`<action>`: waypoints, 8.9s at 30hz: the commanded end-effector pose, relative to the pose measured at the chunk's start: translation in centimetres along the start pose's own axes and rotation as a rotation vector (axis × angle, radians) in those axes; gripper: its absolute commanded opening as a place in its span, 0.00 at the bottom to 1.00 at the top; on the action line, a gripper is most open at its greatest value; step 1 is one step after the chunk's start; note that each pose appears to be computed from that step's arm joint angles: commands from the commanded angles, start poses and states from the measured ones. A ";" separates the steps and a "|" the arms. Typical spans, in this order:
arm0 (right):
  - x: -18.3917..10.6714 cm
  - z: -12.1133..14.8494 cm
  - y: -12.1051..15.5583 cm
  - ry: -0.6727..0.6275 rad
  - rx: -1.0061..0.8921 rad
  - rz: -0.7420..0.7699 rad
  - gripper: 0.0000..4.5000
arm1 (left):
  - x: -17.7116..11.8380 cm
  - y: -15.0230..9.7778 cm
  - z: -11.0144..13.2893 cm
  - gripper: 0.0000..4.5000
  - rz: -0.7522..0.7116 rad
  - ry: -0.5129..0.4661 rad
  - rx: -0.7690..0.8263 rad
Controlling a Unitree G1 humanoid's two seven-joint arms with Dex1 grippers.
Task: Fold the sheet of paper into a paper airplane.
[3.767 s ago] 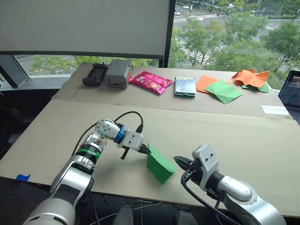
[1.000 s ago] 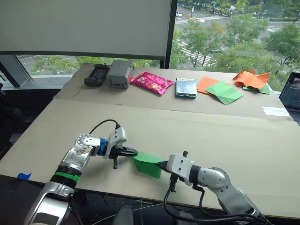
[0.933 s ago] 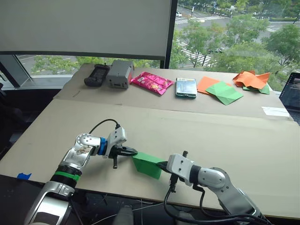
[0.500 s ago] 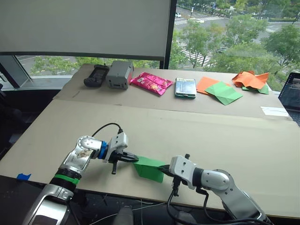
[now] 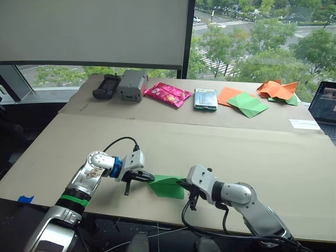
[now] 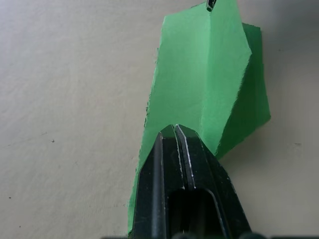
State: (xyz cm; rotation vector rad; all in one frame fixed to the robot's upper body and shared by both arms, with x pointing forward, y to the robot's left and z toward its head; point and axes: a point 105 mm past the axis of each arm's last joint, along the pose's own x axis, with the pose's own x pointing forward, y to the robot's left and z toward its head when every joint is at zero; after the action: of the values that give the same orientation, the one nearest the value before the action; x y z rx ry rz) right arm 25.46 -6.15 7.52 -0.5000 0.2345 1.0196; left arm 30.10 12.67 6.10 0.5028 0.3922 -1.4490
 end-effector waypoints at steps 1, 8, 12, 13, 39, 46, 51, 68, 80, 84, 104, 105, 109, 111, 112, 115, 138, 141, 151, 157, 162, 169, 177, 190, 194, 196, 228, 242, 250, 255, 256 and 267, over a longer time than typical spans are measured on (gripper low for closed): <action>0.6 0.9 -0.2 -0.024 -0.011 -0.013 0.00 | 0.6 -0.5 -0.9 0.01 -0.022 0.046 -0.008; 0.9 1.3 -0.3 -0.021 -0.019 0.001 0.00 | 0.7 -0.5 -0.8 0.01 -0.018 0.041 -0.008; 0.1 2.1 0.2 -0.056 -0.043 0.042 0.07 | 0.7 -0.4 -0.7 0.00 -0.016 0.042 -0.004; 0.0 2.3 0.3 -0.063 -0.050 0.050 0.14 | 0.6 -0.4 -0.7 0.00 -0.016 0.042 -0.003; 1.4 3.7 0.8 -0.080 -0.133 0.142 0.01 | 0.4 -0.4 -1.0 0.00 -0.011 0.064 0.014; 2.3 4.8 -1.4 -0.075 -0.138 0.148 0.01 | 0.5 -0.6 -0.8 0.00 -0.022 0.059 0.031; 2.7 4.8 -2.0 -0.027 -0.146 0.202 0.01 | 0.6 -0.7 -0.7 0.00 -0.024 0.054 0.030; 4.6 3.6 -1.7 0.035 -0.146 0.209 0.01 | 0.2 -0.3 -0.4 0.00 0.004 0.051 0.028; 5.0 3.3 -1.5 0.045 -0.139 0.213 0.01 | -1.5 1.3 1.0 0.00 0.084 0.026 0.051; 5.1 3.4 -1.5 0.043 -0.140 0.211 0.01 | -2.5 1.8 2.5 0.00 0.094 -0.013 0.050; 5.3 3.5 -1.5 0.043 -0.131 0.201 0.01 | -1.4 -0.8 1.9 0.00 -0.006 -0.006 0.004; 5.3 3.6 -1.5 0.042 -0.132 0.201 0.01 | -1.4 -0.8 1.7 0.00 -0.005 0.004 0.009; 5.4 4.0 -1.6 0.023 -0.124 0.196 0.01 | -1.2 -1.2 0.8 0.00 -0.014 0.044 0.029; 5.5 4.8 -2.0 -0.012 -0.110 0.170 0.14 | -1.1 -1.3 0.6 0.00 -0.017 0.047 0.030; 5.5 5.2 -2.1 -0.026 -0.103 0.165 0.19 | -1.1 -1.3 0.6 0.00 -0.018 0.048 0.030; 5.1 6.8 -2.7 -0.097 -0.074 0.132 0.42 | -1.1 -1.3 0.5 0.00 -0.016 0.052 0.029; 4.3 3.4 0.5 -0.125 0.030 0.021 0.00 | -0.9 -1.3 -0.3 0.00 0.020 0.048 -0.025; 4.5 3.1 0.7 -0.128 0.045 0.023 0.00 | -0.9 -1.3 -0.2 0.00 0.020 0.048 -0.024; 4.9 0.8 1.5 -0.058 0.055 0.053 0.00 | -0.4 -1.3 0.2 0.00 0.016 0.045 -0.011; 4.9 -1.3 2.0 0.004 0.066 0.047 0.00 | 0.1 -1.7 0.7 0.00 0.007 0.024 -0.004; 4.7 -2.4 2.0 0.030 0.079 0.022 0.00 | 0.7 -2.3 0.7 0.00 -0.009 0.016 -0.010; 4.2 -3.5 1.9 0.061 0.126 -0.025 0.00 | 1.0 -2.9 -0.2 0.00 -0.021 0.034 -0.038; 2.6 -5.4 0.7 0.121 0.166 -0.117 0.00 | 0.9 -3.0 -1.3 0.00 -0.025 0.070 -0.042; -0.7 -8.2 -0.6 0.215 0.227 -0.224 0.00 | 0.8 -3.1 -1.4 0.00 -0.024 0.071 -0.045; -1.2 -8.1 -1.0 0.210 0.236 -0.260 0.00 | 0.7 -3.1 -1.4 0.00 -0.021 0.072 -0.045; -1.3 -7.4 -1.4 0.176 0.235 -0.283 0.00 | 0.7 -3.1 -1.4 0.00 -0.020 0.073 -0.046; 2.0 -5.1 1.0 0.095 0.264 -0.197 0.00 | 1.0 -1.2 2.3 0.00 -0.007 -0.004 0.023; 2.5 -4.8 1.3 0.111 0.268 -0.190 0.00 | 3.7 -1.3 1.1 0.00 -0.051 0.034 0.039; 2.5 -4.7 1.1 0.115 0.273 -0.196 0.00 | 2.3 -1.9 -2.2 0.00 -0.033 0.125 -0.017; 2.5 -4.6 1.1 0.114 0.274 -0.194 0.00 | 1.1 -2.5 -3.2 0.00 -0.028 0.148 -0.057; 2.5 -4.6 1.1 0.113 0.273 -0.193 0.00 | 0.9 -2.6 -3.5 0.00 -0.024 0.153 -0.064; 2.6 -4.6 1.0 0.116 0.267 -0.185 0.00 | -0.8 -3.4 -4.8 0.00 0.000 0.180 -0.110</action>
State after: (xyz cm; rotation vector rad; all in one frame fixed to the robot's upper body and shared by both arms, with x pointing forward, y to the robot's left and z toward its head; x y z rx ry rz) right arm 26.66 -5.03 4.74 -0.3177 0.2900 0.7884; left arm 28.21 13.63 5.22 0.5557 0.4254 -1.4106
